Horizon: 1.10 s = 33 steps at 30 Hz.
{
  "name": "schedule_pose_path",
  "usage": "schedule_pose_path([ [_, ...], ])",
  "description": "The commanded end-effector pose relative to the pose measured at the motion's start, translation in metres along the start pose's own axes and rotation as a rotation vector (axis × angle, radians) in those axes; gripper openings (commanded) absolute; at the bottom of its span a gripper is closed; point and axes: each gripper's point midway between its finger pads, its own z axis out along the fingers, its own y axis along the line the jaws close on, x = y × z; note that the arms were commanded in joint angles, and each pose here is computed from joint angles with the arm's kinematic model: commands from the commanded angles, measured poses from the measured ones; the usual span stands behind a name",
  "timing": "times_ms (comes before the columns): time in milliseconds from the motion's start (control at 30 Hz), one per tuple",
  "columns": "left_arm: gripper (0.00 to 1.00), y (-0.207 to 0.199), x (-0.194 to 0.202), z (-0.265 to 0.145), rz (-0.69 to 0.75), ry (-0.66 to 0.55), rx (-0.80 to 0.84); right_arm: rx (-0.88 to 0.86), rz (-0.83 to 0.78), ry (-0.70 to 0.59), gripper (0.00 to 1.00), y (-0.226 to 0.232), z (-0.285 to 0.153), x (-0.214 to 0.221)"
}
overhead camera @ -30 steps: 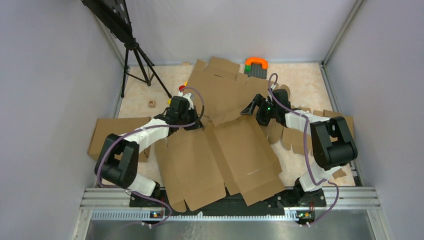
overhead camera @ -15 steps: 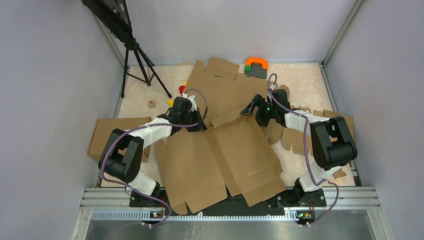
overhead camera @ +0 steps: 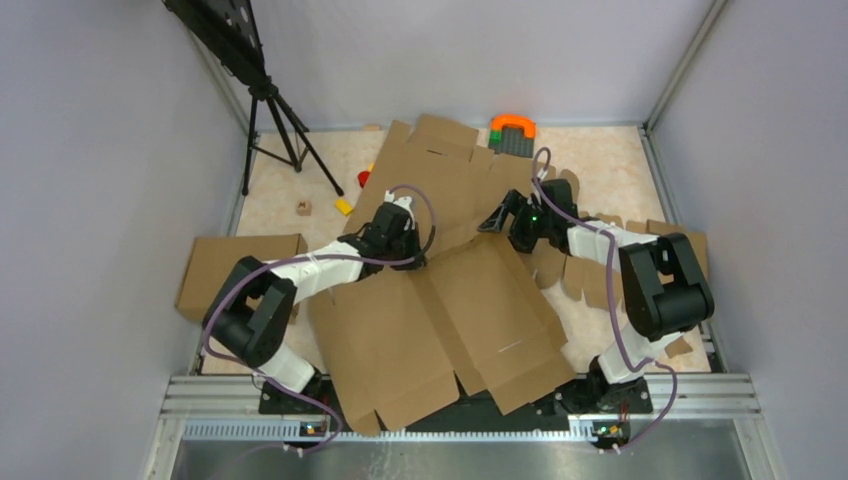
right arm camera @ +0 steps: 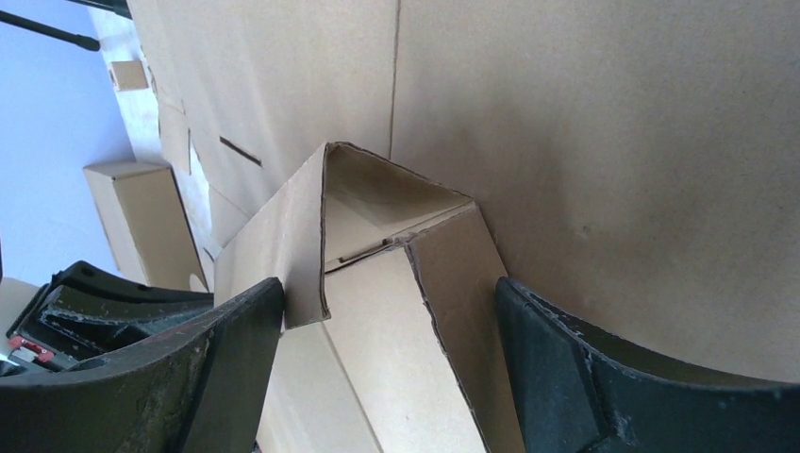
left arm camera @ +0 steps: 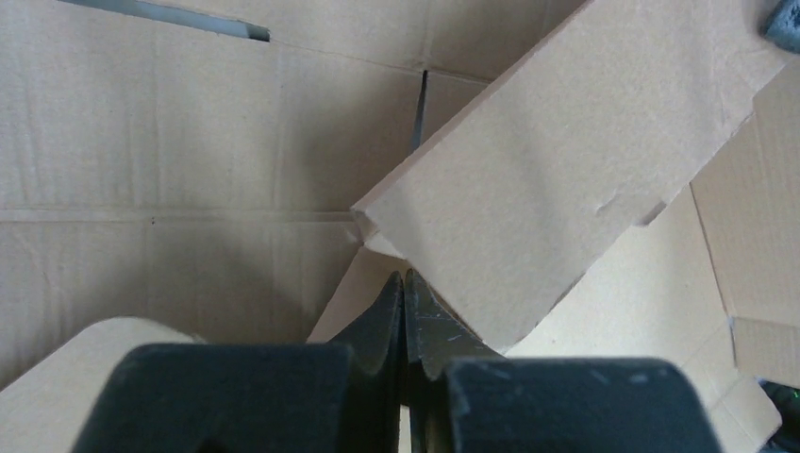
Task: Fold the paper box
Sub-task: Fold the paper box at the center of the board.
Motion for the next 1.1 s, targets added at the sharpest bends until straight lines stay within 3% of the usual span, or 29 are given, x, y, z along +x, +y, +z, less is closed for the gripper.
schedule_pose_path([
  [0, 0.00, -0.002, -0.021, 0.004, -0.044, -0.114, -0.082, -0.039, -0.040, -0.025, 0.79, 0.017, -0.004, -0.004],
  [167, 0.00, 0.004, -0.023, -0.003, -0.034, -0.186, -0.124, -0.031, -0.040, -0.022, 0.78, 0.012, -0.004, 0.001],
  [367, 0.00, -0.002, -0.012, -0.019, 0.009, -0.280, -0.033, -0.030, -0.038, -0.025, 0.78, 0.011, -0.004, 0.001],
  [667, 0.00, -0.013, 0.020, -0.024, 0.067, -0.164, 0.084, -0.028, -0.044, -0.029, 0.78, 0.013, -0.004, -0.002],
  [1067, 0.00, -0.003, 0.065, -0.010, 0.108, -0.005, 0.098, -0.020, -0.044, -0.028, 0.78, 0.012, -0.004, -0.001],
])
